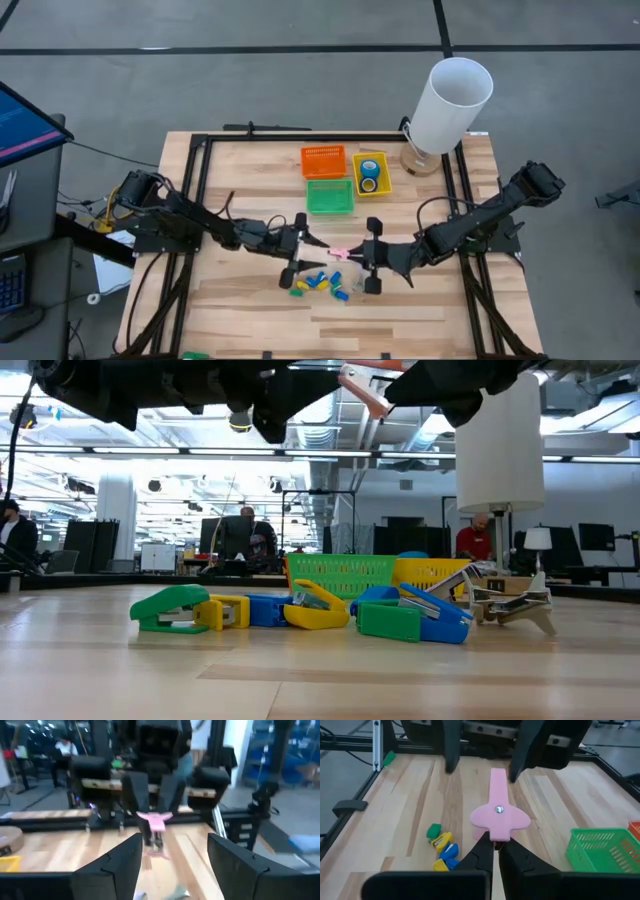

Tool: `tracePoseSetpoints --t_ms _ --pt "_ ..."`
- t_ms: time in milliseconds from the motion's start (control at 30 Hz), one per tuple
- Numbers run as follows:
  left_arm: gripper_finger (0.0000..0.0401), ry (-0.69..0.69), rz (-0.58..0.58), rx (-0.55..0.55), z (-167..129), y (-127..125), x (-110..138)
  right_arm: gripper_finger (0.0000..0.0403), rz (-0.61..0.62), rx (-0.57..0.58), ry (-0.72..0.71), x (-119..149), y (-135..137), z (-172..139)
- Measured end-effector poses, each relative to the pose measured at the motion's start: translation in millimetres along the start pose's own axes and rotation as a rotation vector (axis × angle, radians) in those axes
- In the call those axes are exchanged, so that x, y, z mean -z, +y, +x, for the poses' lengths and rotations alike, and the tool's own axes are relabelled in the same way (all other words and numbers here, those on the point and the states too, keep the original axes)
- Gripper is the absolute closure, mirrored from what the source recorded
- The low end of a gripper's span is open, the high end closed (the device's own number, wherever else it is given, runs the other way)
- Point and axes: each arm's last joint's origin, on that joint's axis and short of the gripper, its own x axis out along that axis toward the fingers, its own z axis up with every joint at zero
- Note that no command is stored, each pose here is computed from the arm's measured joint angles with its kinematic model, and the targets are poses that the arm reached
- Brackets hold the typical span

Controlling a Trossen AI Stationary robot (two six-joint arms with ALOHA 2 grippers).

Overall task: Pick and place Stapler, Stapler remover, tape
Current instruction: Put the pink staple remover into the green bin

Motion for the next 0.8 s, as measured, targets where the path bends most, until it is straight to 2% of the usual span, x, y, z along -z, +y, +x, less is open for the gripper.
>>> tracePoseSetpoints --t_ms 167,467,800 --pt "0.0187 0.117 0.016 -0.009 8 2 2 0.0396 -0.007 -0.006 0.013 1 0 0" --pt "0.0187 0.136 0.003 -0.043 16 11 -5 0.0396 -0.019 -0.049 0.045 4 1 0" --pt "0.0187 0.181 -0.018 -0.005 21 15 -8 0.0395 -0.014 -0.043 0.071 7 0 0"
